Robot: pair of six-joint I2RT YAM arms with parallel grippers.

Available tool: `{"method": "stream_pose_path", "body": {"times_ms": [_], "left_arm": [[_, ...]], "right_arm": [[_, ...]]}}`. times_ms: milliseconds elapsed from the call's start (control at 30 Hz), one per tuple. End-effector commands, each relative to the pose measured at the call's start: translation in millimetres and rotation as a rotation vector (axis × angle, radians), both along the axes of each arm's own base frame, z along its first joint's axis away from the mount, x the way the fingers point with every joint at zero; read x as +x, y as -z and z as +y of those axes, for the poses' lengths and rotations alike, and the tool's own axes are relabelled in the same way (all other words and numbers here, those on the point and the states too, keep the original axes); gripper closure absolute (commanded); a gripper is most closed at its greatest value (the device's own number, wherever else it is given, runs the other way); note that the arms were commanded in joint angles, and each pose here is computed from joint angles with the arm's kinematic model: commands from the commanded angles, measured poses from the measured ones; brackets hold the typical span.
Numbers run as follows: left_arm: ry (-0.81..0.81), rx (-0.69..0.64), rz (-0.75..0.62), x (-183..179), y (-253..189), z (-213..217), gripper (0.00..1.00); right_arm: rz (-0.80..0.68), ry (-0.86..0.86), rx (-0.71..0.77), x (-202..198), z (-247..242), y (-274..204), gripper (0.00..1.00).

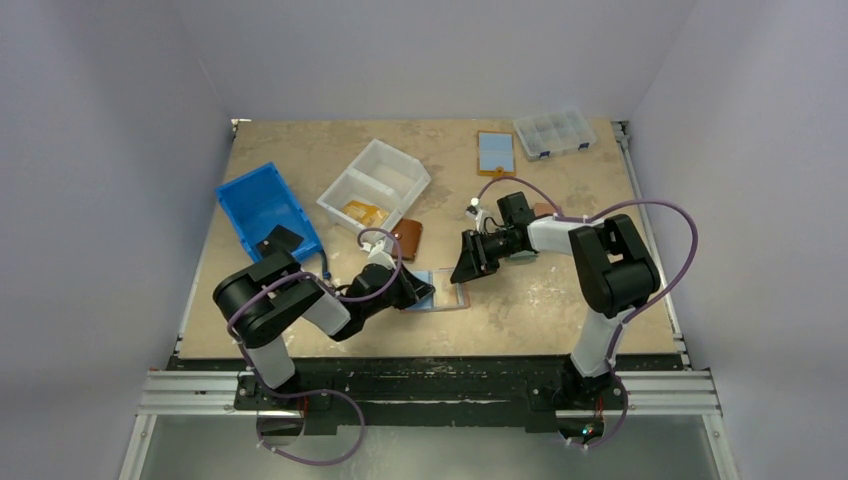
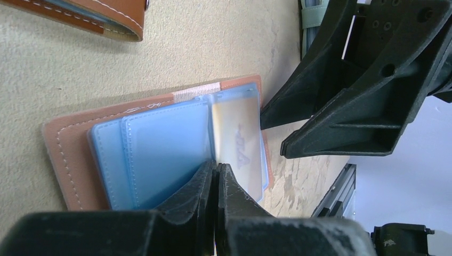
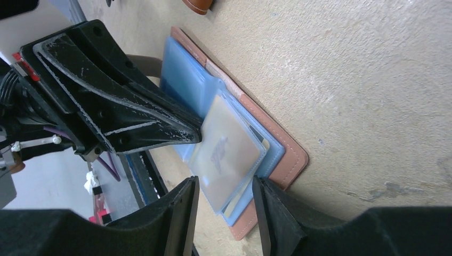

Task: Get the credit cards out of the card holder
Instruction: Remove the credit card from the card holder.

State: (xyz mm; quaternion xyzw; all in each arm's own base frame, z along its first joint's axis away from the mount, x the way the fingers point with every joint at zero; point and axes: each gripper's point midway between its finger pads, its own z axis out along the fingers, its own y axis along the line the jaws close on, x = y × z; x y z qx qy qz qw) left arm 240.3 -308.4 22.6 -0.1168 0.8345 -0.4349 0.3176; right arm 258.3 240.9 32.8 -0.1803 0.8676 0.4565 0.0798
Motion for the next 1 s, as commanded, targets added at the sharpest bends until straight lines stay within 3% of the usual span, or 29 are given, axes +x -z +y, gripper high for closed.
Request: {"method": "stream_pose_path", "body": {"times_ms": [0, 533, 967], "left_arm": [[0.059, 0.014, 0.023, -10, 11, -1, 1.00], [0.111, 0.009, 0.048, -13, 19, -12, 1.00], [0.122, 0.001, 0.052, -14, 18, -14, 1.00]], "right_arm": [[-0.005, 0.033, -0.039, 5, -3, 7, 0.48], [-0.033, 0.083, -0.095, 14, -9, 11, 0.39], [-0.012, -0.030, 0.121, -1, 13, -29, 0.71]]}}
